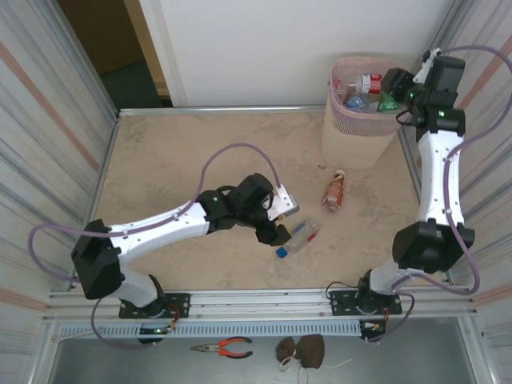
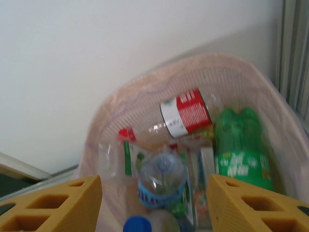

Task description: Put the plastic bottles in the bin

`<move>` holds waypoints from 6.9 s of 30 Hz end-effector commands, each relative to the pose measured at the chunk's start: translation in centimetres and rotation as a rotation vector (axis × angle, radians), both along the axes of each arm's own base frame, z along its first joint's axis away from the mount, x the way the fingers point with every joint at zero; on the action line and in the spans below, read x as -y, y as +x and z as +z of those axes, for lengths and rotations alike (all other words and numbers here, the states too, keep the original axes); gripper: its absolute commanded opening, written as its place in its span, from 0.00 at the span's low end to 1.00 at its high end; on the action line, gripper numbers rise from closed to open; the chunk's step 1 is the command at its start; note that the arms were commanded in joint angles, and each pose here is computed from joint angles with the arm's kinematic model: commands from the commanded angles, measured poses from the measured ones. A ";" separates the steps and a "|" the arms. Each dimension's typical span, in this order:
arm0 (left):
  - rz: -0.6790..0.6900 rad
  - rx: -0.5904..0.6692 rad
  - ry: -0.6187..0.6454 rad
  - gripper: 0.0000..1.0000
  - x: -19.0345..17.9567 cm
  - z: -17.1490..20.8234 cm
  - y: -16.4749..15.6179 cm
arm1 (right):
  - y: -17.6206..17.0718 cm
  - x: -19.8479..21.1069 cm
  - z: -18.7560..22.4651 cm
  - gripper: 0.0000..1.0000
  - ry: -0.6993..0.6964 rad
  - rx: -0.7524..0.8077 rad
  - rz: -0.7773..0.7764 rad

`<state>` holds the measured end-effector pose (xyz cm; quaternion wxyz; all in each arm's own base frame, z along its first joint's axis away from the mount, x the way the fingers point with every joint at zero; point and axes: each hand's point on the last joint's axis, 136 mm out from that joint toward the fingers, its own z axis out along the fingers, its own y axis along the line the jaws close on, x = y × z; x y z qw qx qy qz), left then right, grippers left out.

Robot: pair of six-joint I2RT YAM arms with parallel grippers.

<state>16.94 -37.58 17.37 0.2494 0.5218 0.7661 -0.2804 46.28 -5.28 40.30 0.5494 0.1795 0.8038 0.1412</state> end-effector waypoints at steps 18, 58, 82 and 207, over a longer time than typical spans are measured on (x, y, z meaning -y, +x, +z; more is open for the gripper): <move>0.076 -0.178 0.367 0.63 -0.8 -13.4 -3.2 | -9.4 -2.0 -2.7 0.59 0.038 -0.025 -0.007; 0.125 -0.041 -0.115 0.21 0.5 -0.1 2.9 | -14.6 -8.5 -2.6 0.62 0.235 -0.040 0.207; -0.028 0.037 -0.408 0.21 0.9 9.2 4.0 | -15.5 -19.8 -3.8 0.79 0.324 -0.138 0.532; 0.176 0.082 -0.437 0.62 -5.2 10.4 7.1 | 12.4 7.0 -0.8 0.52 0.177 0.065 -0.064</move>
